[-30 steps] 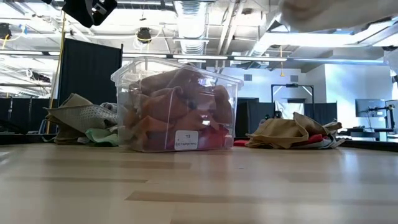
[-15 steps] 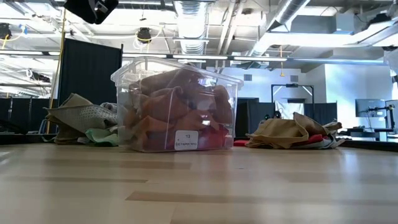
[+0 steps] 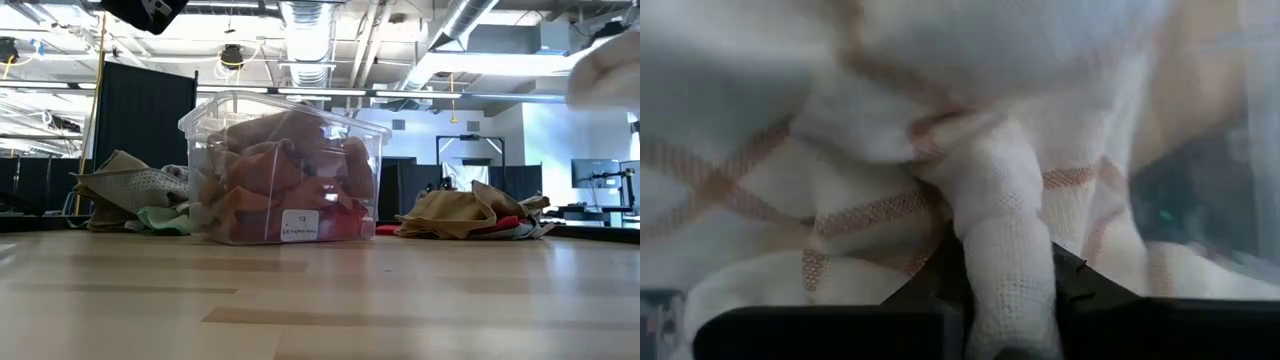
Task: Sort towels by color in basket
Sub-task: Put the white patterned towel into the bottom transparent bin
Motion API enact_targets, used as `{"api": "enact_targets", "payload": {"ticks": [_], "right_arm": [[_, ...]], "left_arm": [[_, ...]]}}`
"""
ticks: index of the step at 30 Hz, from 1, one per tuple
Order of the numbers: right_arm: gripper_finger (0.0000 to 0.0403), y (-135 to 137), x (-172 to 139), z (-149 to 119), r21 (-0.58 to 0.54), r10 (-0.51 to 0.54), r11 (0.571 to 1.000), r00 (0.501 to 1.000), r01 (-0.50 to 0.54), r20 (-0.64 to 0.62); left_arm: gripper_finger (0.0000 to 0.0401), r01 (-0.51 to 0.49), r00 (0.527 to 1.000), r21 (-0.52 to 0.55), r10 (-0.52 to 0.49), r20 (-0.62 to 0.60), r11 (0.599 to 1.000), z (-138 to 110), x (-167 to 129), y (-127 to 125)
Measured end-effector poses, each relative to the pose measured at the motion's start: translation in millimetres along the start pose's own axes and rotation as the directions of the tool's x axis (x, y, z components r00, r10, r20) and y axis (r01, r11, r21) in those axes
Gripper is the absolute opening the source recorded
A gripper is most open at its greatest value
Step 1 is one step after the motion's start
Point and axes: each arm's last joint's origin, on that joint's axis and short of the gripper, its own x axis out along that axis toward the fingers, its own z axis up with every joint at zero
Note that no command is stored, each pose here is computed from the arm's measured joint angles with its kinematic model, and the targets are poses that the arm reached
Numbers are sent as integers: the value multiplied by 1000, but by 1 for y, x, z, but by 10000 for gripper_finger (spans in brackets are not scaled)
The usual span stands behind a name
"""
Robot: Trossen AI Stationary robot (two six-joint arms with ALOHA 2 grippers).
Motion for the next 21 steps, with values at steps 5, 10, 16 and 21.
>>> {"api": "enact_targets", "payload": {"ticks": [5, 10, 16, 21], "right_arm": [[75, 6, 36, 5, -5, 51, 999, 998, -52, -34], [80, 7, 65, 8, 9, 109, 994, 994, -109, -29], [88, 7, 71, 8, 12, 121, 993, 992, -120, -27], [96, 4, 63, 7, 11, 142, 990, 989, -142, -50]], "left_arm": [[196, 3, 1000, 3, -3, 0, 1000, 0, 0, -1], [196, 3, 1000, 4, -3, -1, 1000, 0, 0, -1], [196, 3, 1000, 4, -3, -1, 1000, 0, 0, -1], [196, 3, 1000, 4, -3, -1, 1000, 0, 0, -1]]}}
